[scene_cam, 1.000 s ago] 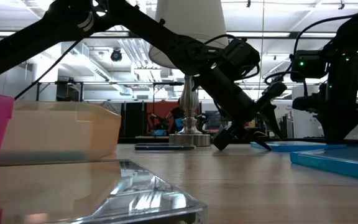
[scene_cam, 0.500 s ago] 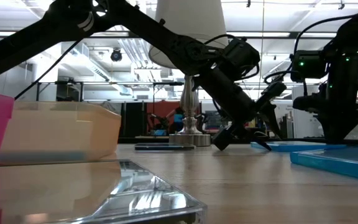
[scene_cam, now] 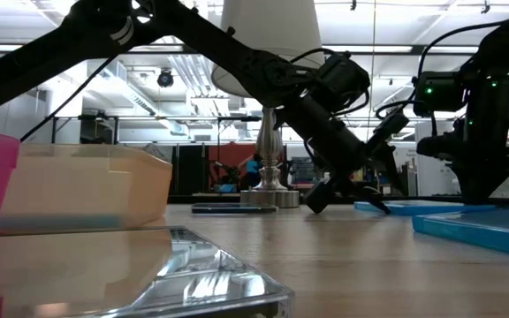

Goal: Pick & place jewel cases by type
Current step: Put the top blue cd case into the orange bin

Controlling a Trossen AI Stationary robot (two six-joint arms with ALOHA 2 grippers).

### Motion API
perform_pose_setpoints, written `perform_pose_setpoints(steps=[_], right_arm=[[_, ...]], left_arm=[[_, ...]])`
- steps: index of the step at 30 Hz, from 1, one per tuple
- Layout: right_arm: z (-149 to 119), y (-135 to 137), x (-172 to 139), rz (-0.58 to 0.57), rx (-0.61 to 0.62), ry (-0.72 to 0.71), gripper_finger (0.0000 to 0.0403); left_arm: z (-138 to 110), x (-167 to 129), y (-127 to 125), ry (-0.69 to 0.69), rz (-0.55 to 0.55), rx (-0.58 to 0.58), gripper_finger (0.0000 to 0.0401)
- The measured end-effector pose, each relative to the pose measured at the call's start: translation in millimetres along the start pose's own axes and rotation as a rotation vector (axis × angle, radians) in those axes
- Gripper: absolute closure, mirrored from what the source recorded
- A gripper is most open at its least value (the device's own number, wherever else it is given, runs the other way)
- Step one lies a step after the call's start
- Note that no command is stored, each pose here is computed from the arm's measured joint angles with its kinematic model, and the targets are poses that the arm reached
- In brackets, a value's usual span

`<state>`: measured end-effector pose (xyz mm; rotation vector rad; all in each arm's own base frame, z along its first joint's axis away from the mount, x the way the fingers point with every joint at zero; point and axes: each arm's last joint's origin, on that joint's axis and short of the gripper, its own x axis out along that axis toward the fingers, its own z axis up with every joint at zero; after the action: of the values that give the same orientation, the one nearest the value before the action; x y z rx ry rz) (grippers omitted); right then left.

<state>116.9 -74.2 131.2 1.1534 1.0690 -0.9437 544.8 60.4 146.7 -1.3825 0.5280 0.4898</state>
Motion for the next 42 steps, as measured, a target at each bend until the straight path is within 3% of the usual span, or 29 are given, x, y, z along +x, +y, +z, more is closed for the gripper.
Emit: perform_pose_setpoints(steps=[26, 32, 42], right_arm=[[-1.1, 0.4, -1.3, 0.033, -0.024, 0.016, 0.0394], [-2.1, 1.6, -1.1, 0.071, -0.026, 0.051, 0.0394], [-2.7, 2.1, -1.0, 0.086, -0.03, 0.067, 0.0394]], left_arm=[[0.2, -7.3, -4.7, 0.003, 0.012, 0.014, 0.027], [0.2, -9.0, 1.2, -0.011, 0.088, 0.058, 0.027], [-0.3, -10.4, 10.6, -0.006, 0.12, 0.049, 0.027]])
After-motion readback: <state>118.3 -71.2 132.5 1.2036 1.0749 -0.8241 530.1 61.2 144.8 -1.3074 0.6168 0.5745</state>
